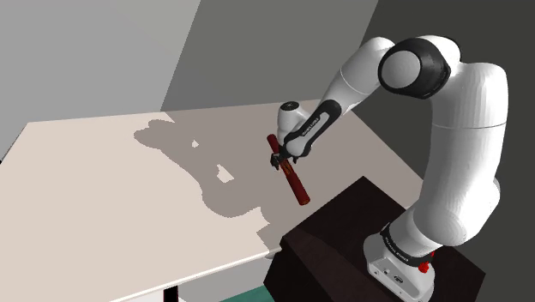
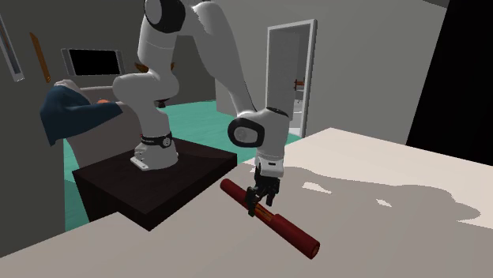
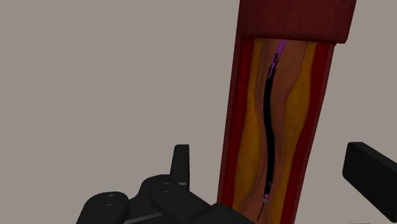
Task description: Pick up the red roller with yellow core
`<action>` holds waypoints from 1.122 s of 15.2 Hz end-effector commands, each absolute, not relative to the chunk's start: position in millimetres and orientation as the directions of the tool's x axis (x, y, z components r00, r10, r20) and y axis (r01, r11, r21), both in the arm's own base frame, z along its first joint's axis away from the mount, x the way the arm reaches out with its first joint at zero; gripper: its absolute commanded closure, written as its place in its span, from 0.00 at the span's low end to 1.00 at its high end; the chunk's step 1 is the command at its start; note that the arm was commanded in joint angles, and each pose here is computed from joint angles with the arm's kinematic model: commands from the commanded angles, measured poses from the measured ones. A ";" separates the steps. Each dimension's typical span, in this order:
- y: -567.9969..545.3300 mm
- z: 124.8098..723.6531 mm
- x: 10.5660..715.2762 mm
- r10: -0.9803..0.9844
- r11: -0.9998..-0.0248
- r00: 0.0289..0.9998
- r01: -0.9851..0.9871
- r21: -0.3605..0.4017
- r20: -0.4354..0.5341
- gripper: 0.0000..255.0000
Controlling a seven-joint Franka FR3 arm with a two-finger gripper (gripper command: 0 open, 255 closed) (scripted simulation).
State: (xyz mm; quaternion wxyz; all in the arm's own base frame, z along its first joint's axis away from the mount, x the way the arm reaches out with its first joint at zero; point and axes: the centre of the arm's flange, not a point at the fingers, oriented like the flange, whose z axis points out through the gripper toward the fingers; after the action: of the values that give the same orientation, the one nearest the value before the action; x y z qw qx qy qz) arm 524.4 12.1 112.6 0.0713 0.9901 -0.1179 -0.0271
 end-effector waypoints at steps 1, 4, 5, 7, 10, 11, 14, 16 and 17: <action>12.0 110.3 524.6 -0.237 -0.962 0.971 -0.230 0.147 -0.036 1.00; 11.8 110.5 524.1 -0.237 -0.962 0.971 -0.230 0.147 -0.036 1.00; 11.9 110.4 524.2 -0.237 -0.962 0.971 -0.230 0.147 -0.036 1.00; 11.8 110.6 524.1 -0.237 -0.962 0.971 -0.230 0.147 -0.036 1.00; 11.6 110.5 525.4 -0.237 -0.962 0.971 -0.230 0.147 -0.036 1.00; 11.6 115.8 525.4 -0.237 -0.962 0.971 -0.230 0.147 -0.036 1.00; 11.6 131.7 525.4 -0.237 -0.962 0.971 -0.230 0.147 -0.036 1.00; 11.6 142.2 525.4 -0.237 -0.962 0.971 -0.230 0.147 -0.036 1.00; 11.6 147.5 525.4 -0.237 -0.962 0.971 -0.230 0.147 -0.036 1.00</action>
State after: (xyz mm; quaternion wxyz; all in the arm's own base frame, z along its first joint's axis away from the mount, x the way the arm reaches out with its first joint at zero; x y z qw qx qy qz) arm 526.9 11.2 141.8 0.0712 0.9901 -0.1179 -0.0271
